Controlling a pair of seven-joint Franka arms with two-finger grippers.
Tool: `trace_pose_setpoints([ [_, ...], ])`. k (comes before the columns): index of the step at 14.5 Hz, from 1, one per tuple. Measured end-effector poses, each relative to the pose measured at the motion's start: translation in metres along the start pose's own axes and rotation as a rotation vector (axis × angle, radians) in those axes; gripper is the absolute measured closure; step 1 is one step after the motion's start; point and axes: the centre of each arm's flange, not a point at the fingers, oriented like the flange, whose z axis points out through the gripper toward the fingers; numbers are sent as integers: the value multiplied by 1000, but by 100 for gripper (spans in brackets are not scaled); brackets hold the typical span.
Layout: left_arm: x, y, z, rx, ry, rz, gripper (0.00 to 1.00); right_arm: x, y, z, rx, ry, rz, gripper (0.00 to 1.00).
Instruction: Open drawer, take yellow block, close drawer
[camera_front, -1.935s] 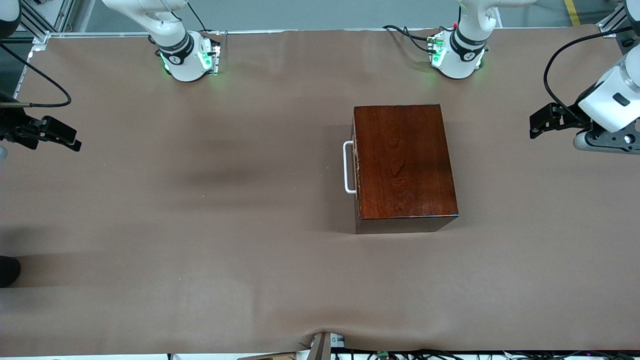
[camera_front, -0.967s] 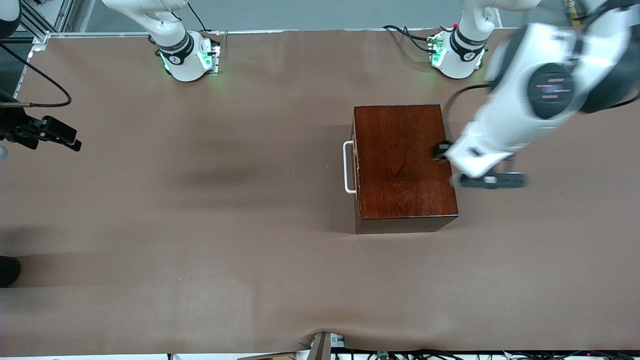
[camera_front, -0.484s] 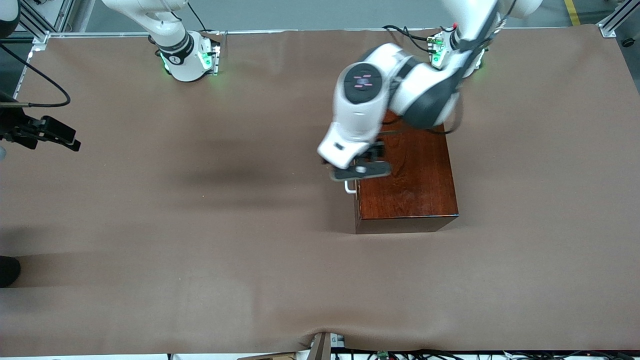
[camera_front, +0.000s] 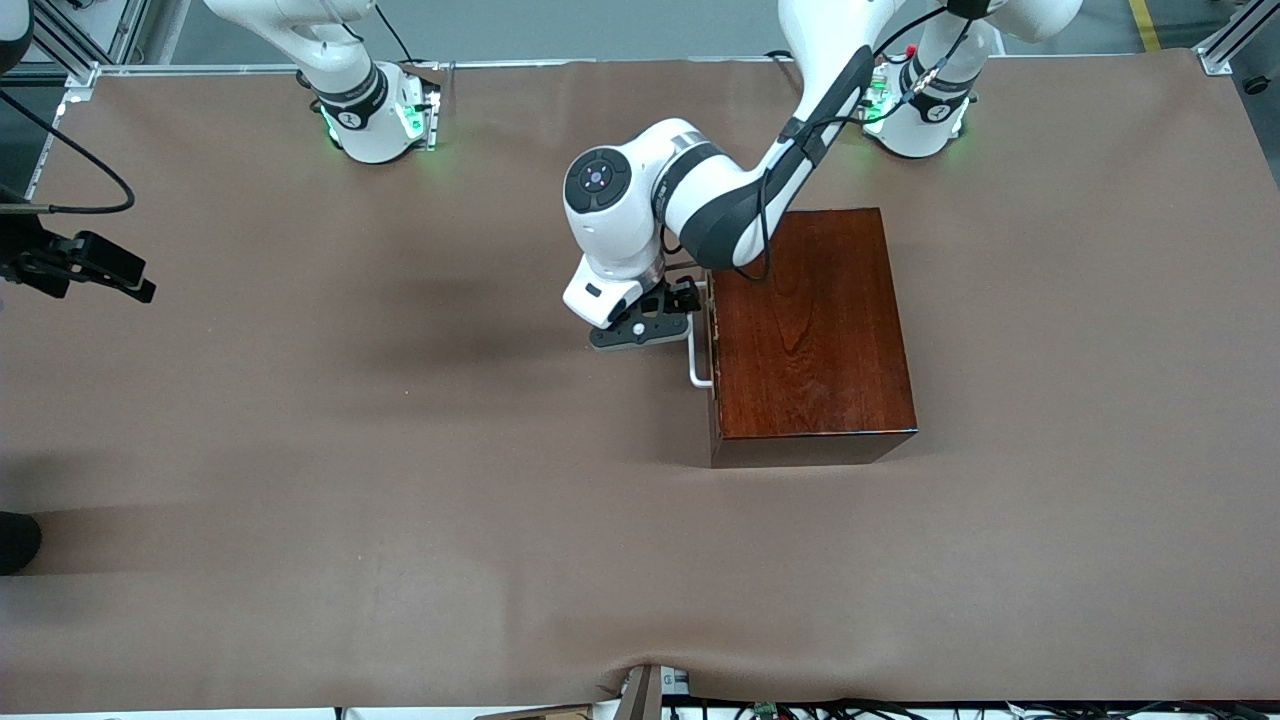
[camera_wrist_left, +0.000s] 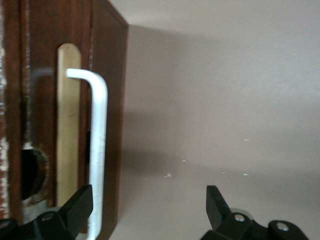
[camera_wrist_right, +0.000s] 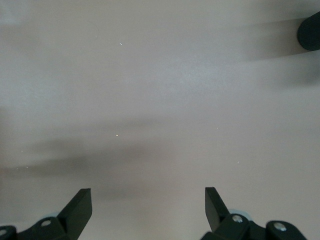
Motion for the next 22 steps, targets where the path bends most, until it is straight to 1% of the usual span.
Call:
trace_pose_setpoints([
  [5,1,-5,24,68,-40,-5,0,0,0,0,0,0,0,0],
  [10,0,1,41,74,-45,-23,0,0,1,0,0,0,2,0],
  [13,2,3,46,65,-38,-34,0,0,1,0,-1,3,2,0],
  [16,6,5,44,38,-20,-59,0,1,4,-1,-1,8,7,0],
  [19,4,16,38,-28,17,-85,0,1,5,-2,-1,12,8,0],
  [22,-12,40,32,-114,68,-71,0,1,5,-2,-1,13,8,0],
])
